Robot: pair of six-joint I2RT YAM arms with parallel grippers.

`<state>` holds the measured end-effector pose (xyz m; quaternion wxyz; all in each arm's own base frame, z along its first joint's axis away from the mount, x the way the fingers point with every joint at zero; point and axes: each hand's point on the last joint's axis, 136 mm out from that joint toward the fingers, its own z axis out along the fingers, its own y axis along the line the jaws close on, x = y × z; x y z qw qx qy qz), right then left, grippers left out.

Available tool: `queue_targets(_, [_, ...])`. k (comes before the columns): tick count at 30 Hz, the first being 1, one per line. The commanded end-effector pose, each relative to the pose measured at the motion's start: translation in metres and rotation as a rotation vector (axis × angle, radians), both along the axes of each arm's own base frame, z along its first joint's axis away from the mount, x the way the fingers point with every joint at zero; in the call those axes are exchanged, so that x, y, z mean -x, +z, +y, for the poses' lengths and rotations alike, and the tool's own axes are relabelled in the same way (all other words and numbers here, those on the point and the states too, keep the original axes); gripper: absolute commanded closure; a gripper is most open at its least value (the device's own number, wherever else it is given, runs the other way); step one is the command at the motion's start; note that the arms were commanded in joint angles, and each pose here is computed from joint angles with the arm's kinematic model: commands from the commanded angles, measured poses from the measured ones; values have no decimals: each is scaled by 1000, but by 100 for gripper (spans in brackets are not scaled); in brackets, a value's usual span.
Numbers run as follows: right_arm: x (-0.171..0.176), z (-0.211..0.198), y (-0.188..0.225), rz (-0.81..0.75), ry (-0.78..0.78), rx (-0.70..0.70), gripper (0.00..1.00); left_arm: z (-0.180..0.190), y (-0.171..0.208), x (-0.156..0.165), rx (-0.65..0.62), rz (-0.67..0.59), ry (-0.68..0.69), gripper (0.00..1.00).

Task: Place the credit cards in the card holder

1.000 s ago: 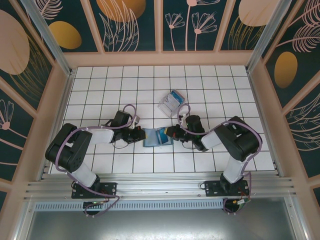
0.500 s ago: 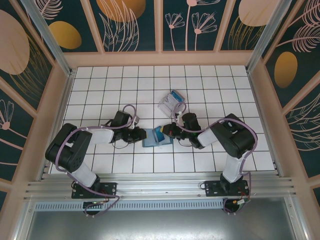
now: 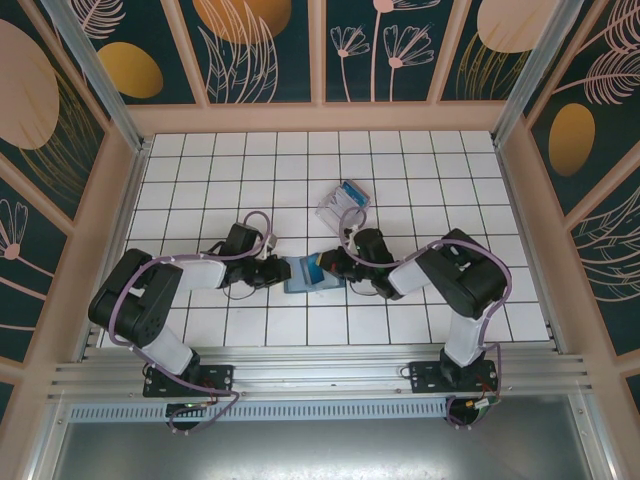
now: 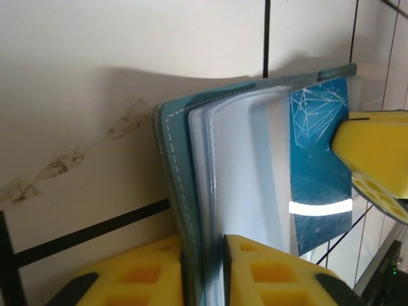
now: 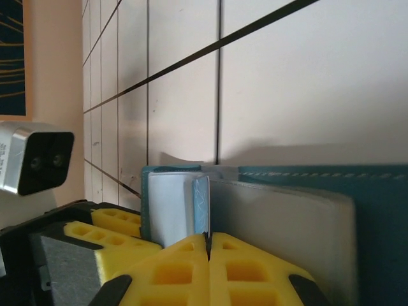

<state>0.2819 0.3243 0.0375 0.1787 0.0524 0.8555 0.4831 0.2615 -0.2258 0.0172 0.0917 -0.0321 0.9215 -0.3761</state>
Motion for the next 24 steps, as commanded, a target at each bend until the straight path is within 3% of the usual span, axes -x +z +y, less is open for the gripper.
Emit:
queue_targets(1, [4, 7, -11, -3, -22, 89, 100, 6, -7, 12, -12, 44, 9, 84])
queue_targets(14, [18, 36, -21, -98, 70, 327, 100, 4, -7, 11, 0, 39, 11, 85])
queue_targets(24, [33, 43, -22, -128, 183, 408, 96, 4, -6, 8, -9, 31, 11, 71])
